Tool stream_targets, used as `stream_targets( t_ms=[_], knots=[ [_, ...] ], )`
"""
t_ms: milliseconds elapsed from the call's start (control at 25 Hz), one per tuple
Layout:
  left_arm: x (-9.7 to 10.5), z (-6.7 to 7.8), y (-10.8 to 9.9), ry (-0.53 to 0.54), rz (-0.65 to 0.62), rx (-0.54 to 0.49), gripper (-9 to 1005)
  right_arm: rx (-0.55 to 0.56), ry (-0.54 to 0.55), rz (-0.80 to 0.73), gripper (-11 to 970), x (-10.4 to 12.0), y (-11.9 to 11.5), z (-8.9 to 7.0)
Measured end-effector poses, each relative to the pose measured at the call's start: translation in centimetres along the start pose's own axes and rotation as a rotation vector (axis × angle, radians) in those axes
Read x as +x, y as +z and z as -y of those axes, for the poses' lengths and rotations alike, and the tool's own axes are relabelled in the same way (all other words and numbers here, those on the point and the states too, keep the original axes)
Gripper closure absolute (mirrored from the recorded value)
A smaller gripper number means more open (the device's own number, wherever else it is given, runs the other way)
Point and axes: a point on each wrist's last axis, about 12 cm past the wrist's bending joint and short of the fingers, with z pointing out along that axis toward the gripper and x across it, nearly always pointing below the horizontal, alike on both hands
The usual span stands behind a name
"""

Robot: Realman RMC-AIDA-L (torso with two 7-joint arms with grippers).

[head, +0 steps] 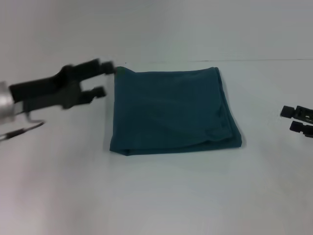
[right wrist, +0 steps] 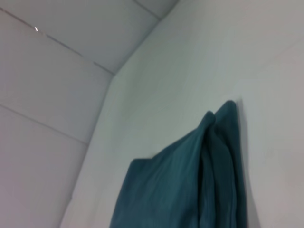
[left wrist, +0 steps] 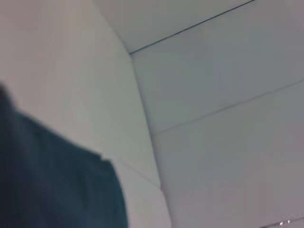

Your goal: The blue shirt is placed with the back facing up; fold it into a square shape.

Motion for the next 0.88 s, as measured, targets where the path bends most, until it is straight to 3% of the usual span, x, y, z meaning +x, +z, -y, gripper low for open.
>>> stream_targets(
  t_ms=[160, 280, 600, 880],
  knots=[
    [1.4, -1.6, -2.8, -0.050, -0.025, -0.051, 164, 0.006, -0.013, -0.034, 14, -0.7, 0.9, -0.6],
    [2.5, -2.8, -3.5, -0.093, -0.007, -0.083, 106, 0.019, -0.009, -0.058, 14, -1.2, 1.7, -1.0],
    [4.3, -4.5, -2.9, -0.171, 0.001, -0.118, 92, 0.094, -0.019, -0.159, 15, -3.1, 3.3, -2.0],
    [4.9, -5.2, -2.0, -0.208, 0.006, -0.132, 92, 0.161, -0.017, -0.222, 14, -6.3, 3.9, -3.9]
  ],
)
